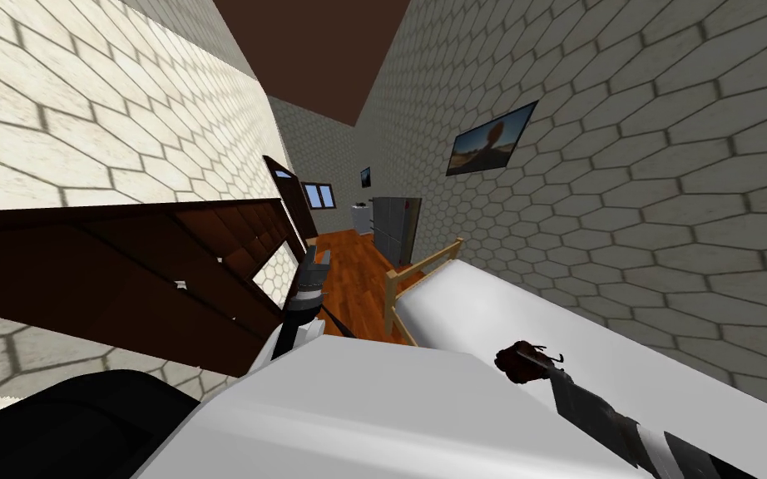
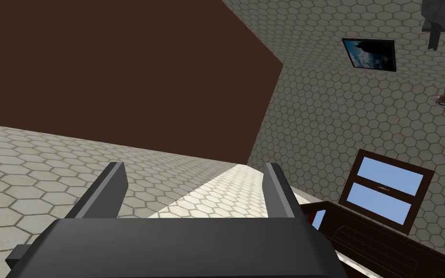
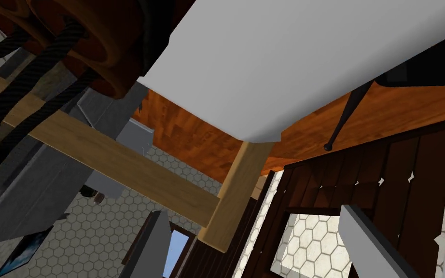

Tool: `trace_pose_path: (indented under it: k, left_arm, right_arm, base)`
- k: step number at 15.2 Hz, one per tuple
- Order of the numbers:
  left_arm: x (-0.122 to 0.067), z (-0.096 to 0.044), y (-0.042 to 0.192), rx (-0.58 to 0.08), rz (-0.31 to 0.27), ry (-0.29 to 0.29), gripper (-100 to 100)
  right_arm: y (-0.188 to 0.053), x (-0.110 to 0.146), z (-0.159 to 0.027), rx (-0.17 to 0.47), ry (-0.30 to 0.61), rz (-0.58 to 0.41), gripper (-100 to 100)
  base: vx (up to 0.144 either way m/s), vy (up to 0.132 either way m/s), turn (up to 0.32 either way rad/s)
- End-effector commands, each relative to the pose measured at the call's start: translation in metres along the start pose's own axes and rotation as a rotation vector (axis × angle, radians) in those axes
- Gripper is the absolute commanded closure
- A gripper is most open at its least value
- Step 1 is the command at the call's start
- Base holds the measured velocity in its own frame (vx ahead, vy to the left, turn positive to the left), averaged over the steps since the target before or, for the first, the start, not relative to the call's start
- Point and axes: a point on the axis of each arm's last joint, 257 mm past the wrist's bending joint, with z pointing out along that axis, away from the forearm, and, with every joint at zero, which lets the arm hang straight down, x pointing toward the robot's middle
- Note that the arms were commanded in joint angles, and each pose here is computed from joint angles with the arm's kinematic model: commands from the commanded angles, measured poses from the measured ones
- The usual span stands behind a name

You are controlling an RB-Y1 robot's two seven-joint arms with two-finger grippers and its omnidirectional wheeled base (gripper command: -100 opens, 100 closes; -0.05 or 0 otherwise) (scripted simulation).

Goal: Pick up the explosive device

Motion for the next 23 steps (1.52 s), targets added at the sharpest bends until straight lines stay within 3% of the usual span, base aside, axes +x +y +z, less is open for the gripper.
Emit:
trace_pose_path:
  k: [1, 2, 3, 4, 5, 6, 11, 16, 18, 19, 23]
  left_arm:
    - [0.0, 0.0, 0.0, 0.0, 0.0, 0.0, 0]
    - [0.0, 0.0, 0.0, 0.0, 0.0, 0.0, 0]
    - [0.0, 0.0, 0.0, 0.0, 0.0, 0.0, 0]
    - [0.0, 0.0, 0.0, 0.0, 0.0, 0.0, 0]
    - [0.0, 0.0, 0.0, 0.0, 0.0, 0.0, 0]
    - [0.0, 0.0, 0.0, 0.0, 0.0, 0.0, 0]
    - [0.0, 0.0, 0.0, 0.0, 0.0, 0.0, 0]
    - [0.0, 0.0, 0.0, 0.0, 0.0, 0.0, 0]
    - [0.0, 0.0, 0.0, 0.0, 0.0, 0.0, 0]
    - [0.0, 0.0, 0.0, 0.0, 0.0, 0.0, 0]
    - [0.0, 0.0, 0.0, 0.0, 0.0, 0.0, 0]
  right_arm:
    - [0.004, 0.022, -0.017, -0.056, 0.062, -0.083, -100]
    - [0.002, 0.022, -0.018, -0.064, 0.063, -0.104, -100]
    - [0.005, 0.037, -0.03, -0.104, 0.103, -0.148, -100]
    - [0.004, 0.037, -0.03, -0.11, 0.103, -0.169, -100]
    - [0.006, 0.05, -0.043, -0.151, 0.14, -0.213, -100]
    - [0.005, 0.05, -0.043, -0.156, 0.14, -0.232, -100]
    - [0.004, 0.084, -0.079, -0.29, 0.226, -0.397, -100]
    - [0.002, 0.101, -0.1, -0.372, 0.267, -0.488, -100]
    - [0.0, 0.114, -0.118, -0.443, 0.297, -0.561, -100]
    - [0.0, 0.114, -0.118, -0.443, 0.297, -0.561, -100]
    - [-0.002, 0.13, -0.142, -0.54, 0.33, -0.647, -100]
  base:
    - [0.12, 0.058, 0.03]
    - [0.112, 0.06, 0.023]
    - [0.107, 0.045, 0.03]
    - [0.097, 0.03, 0.023]
    - [0.091, 0.029, 0.035]
    - [0.089, 0.026, 0.027]
    - [0.082, 0.034, 0.022]
    - [0.068, 0.018, 0.021]
    - [0.069, 0.022, 0.018]
    - [0.079, 0.038, 0.013]
    - [0.056, 0.011, 0.018]
